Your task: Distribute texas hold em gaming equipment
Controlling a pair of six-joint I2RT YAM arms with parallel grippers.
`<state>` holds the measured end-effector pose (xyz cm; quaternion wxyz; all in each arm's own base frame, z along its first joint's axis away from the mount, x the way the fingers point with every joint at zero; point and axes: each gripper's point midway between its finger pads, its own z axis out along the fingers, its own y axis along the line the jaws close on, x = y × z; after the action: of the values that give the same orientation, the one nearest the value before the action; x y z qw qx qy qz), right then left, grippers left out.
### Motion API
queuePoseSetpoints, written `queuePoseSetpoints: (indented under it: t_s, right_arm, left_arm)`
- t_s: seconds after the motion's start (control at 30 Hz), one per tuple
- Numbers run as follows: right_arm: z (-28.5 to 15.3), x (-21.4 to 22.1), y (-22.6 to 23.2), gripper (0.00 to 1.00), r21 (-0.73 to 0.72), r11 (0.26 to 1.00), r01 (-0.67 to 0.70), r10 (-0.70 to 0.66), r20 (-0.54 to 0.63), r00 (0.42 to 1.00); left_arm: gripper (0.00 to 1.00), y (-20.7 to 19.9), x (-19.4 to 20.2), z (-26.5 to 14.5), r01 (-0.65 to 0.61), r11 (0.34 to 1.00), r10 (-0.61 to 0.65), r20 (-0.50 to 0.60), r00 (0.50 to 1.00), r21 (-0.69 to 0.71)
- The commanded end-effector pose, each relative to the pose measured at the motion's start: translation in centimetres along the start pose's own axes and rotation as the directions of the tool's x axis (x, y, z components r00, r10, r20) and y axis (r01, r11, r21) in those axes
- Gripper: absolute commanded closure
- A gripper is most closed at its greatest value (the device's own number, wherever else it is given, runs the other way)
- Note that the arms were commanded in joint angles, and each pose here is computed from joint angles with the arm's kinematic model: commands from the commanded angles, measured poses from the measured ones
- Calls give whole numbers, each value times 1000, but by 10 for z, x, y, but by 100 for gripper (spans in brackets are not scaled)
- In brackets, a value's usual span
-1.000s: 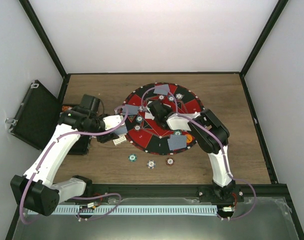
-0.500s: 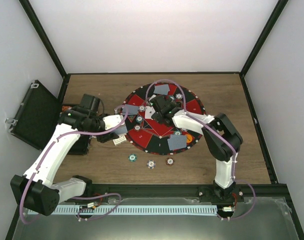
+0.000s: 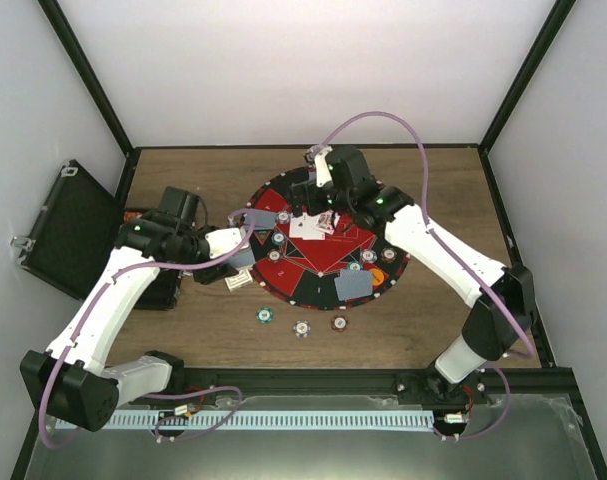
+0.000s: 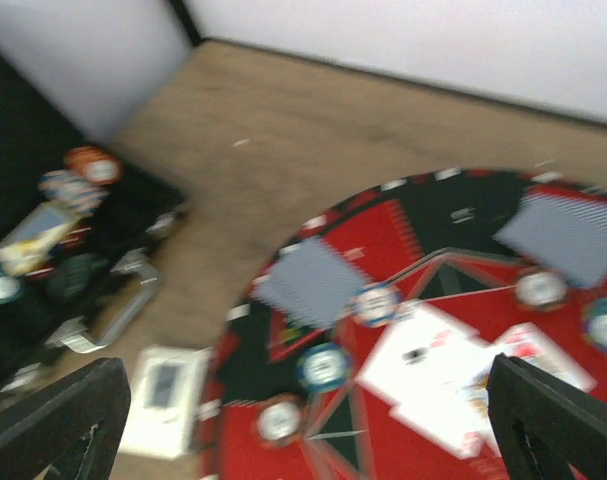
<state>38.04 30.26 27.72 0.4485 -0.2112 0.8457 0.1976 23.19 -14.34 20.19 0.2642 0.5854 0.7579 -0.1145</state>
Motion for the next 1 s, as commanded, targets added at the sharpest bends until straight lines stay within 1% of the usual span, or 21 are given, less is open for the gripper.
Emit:
queuePoseSetpoints:
  t_s: [0.0,0.1,0.23,0.5,0.7,0.97]
  right_arm:
    - [-14,39,62,0,-331,903,-273,201,-235,951]
    - [-23,56,93,2,-459,787,-412,261,-358,897]
    - [-28,73,125,5,-526,694,-492,273,-439,856]
    - [-16,97,149,11,-546,615,-568,263,-538,801]
    - [-16,101,157,11,-575,576,-581,245,-557,794]
    - [-10,95,166,13,-609,513,-605,239,-575,782]
  left_arm:
    - [94,3,-13,-9,-7,1000,8,48,999,-9]
    - [93,3,-15,-9,-7,1000,7,55,998,-5]
    - [93,3,-17,-9,-7,1000,7,61,998,-1]
    - [93,6,-22,-12,-10,1000,10,68,998,-2]
    - [93,6,-22,-11,-9,1000,9,64,998,2]
    - [93,6,-22,-9,-8,1000,7,65,998,10]
